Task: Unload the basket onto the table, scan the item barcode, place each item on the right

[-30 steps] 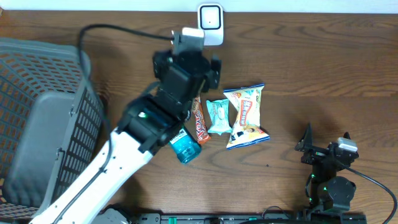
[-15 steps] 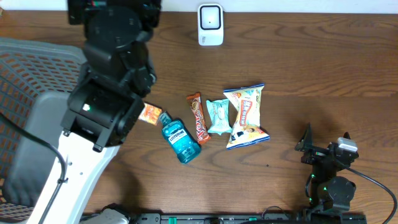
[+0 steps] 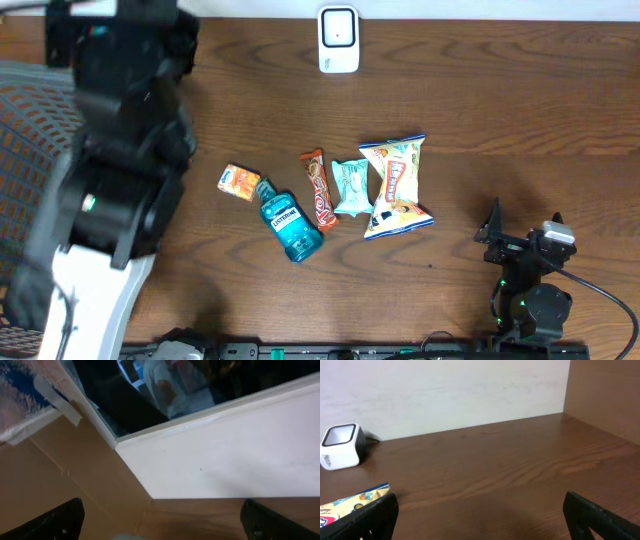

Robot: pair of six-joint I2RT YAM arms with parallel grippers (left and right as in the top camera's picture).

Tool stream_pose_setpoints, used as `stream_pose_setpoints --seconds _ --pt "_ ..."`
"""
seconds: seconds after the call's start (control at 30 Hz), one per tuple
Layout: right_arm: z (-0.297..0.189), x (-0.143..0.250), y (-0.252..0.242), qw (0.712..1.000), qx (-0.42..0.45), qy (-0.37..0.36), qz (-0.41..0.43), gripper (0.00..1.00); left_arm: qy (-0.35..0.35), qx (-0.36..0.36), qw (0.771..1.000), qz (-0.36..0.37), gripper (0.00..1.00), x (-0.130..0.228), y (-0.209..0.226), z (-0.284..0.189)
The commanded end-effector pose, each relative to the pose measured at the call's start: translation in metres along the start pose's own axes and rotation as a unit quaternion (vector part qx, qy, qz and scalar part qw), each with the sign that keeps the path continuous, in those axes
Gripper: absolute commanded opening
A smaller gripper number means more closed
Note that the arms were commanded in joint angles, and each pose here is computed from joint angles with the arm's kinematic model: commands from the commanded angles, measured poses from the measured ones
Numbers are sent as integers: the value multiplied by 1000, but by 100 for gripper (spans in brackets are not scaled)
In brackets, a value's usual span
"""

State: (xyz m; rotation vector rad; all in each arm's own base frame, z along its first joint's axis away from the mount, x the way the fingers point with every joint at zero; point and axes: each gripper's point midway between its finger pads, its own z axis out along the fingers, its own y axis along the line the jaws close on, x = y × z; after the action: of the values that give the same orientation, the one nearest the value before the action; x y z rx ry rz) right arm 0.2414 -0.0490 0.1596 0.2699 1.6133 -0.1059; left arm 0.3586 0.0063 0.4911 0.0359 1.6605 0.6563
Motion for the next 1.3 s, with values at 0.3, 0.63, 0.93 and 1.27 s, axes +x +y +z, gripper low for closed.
stream_pose_setpoints --seconds 0.3,0.63,0.93,1.27 --pt "0 0 -4 1000 10 -1 8 99 -149 137 959 -200 99 13 51 -138" --pt "0 0 -4 1000 10 -1 7 99 -214 77 929 -293 99 30 117 -213" --pt "0 0 -4 1000 10 -1 7 99 -288 156 887 -325 99 -5 108 -252" --pt "0 0 -4 1000 10 -1 7 99 -295 176 854 -391 99 -13 119 -273"
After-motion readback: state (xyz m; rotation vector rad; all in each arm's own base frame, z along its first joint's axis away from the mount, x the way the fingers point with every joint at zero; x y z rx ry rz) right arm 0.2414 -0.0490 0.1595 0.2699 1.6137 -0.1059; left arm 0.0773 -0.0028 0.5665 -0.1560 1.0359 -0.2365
